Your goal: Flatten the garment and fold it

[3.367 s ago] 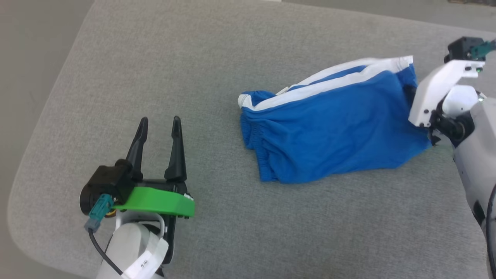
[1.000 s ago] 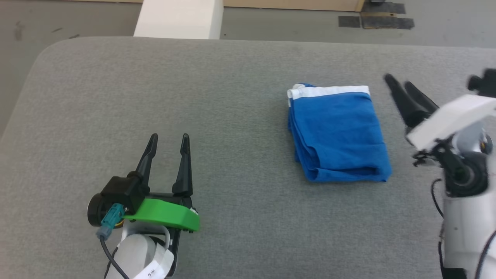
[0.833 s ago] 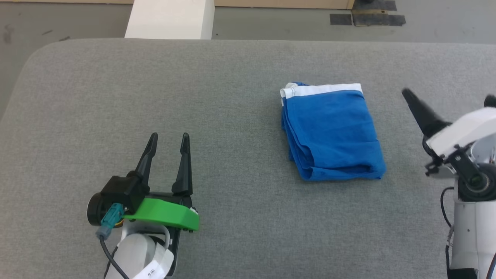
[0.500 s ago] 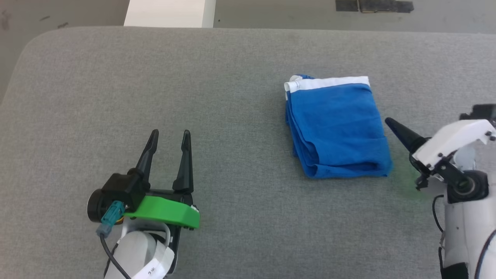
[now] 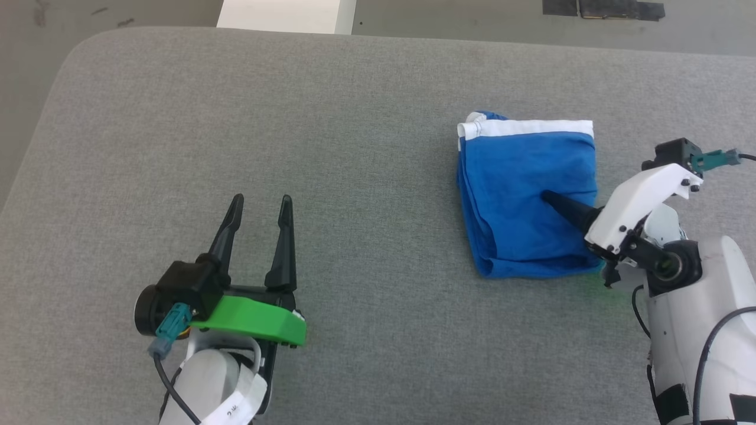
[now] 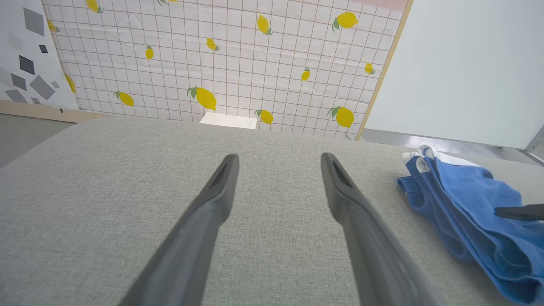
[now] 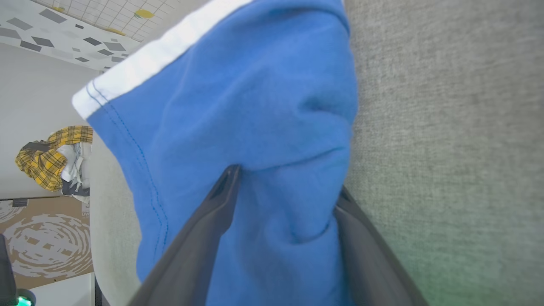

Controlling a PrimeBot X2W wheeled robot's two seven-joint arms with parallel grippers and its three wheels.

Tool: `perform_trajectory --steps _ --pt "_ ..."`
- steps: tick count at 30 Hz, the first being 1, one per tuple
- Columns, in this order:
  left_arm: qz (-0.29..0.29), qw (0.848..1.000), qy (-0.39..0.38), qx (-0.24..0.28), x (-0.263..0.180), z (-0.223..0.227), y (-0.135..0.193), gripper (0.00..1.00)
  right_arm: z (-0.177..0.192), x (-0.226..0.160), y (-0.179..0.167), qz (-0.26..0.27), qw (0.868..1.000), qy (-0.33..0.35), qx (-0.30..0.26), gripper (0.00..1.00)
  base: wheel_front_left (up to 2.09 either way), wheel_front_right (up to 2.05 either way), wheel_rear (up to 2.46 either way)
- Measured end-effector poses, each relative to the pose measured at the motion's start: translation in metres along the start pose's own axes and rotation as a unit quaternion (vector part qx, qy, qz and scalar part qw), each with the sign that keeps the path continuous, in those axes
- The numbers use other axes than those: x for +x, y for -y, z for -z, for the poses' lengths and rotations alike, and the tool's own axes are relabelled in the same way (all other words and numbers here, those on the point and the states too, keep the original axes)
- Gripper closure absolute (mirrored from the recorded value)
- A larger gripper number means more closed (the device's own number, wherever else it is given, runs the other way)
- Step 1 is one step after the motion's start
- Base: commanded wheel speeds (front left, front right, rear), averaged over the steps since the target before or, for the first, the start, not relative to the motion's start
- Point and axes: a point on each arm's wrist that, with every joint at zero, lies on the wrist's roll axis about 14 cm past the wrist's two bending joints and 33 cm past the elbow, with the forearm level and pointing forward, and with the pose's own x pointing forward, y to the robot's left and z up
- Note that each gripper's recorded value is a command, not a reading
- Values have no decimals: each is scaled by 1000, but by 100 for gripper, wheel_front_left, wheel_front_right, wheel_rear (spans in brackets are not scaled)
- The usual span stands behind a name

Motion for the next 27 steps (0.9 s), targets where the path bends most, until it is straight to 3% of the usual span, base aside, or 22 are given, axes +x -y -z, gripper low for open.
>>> perform_trajectory --steps 1,8,15,19,27 --pt "0 1000 0 0 0 0 0 0 0 0 0 2 1000 -1 -5 100 0 0 0" --pt "7 1000 0 -5 5 2 6 0 -1 -8 -1 22 997 -14 -75 100 0 0 0" --pt "48 999 -4 -10 18 10 33 0 -24 -44 30 89 981 1 -171 100 0 0 0" --pt "88 996 -7 -18 27 16 60 0 -41 -77 67 156 963 11 -218 100 0 0 0" --pt "180 983 -14 -22 44 32 121 0 -76 -158 146 310 902 47 -296 100 0 0 0"
